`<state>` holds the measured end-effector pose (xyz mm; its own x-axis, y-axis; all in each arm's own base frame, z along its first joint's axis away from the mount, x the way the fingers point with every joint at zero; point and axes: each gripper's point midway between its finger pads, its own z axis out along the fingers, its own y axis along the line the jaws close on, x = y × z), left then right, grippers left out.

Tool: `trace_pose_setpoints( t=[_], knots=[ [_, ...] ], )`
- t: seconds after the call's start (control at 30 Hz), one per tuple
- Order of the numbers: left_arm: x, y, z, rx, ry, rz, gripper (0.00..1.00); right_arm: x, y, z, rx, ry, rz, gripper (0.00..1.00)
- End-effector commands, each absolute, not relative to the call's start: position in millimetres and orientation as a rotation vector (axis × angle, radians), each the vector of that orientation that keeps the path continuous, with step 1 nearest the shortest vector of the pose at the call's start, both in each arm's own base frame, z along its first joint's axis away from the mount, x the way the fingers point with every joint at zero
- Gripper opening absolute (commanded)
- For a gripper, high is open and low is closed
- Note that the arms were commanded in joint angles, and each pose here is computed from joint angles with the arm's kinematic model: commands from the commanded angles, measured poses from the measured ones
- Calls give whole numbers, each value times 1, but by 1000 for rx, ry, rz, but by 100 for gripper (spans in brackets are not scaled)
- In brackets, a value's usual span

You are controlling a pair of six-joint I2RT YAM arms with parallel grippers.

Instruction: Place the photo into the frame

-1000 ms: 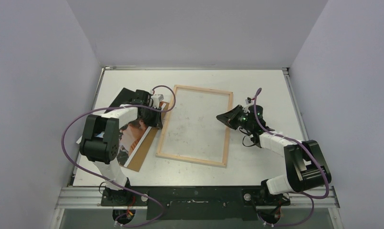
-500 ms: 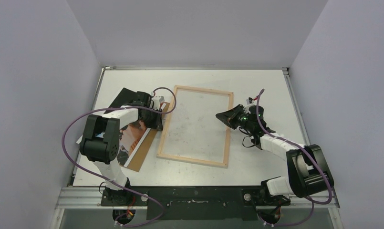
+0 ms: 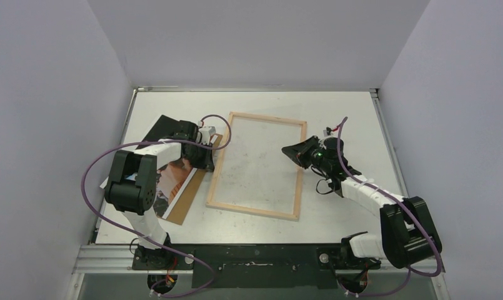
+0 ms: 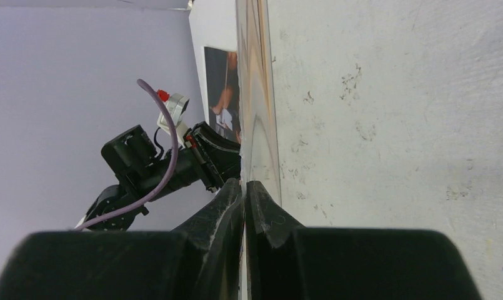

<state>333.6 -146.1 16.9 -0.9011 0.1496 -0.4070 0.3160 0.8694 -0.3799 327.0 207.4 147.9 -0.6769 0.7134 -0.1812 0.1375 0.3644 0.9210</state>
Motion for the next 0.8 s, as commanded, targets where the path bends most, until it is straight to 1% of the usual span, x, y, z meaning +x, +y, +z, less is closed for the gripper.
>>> trace_pose_setpoints(
  t=[0.0,0.43,0.77],
  knots=[
    [331,-161,27,365,2631,-722,12,339,212,195,712,1950,1347,5],
    [324,-168,28,281,2634,-808,8,339,213,225,745,1897,1283,5],
    [324,-165,29,230,2625,-803,6,351,217,267,637,1851,1215,5]
  ],
)
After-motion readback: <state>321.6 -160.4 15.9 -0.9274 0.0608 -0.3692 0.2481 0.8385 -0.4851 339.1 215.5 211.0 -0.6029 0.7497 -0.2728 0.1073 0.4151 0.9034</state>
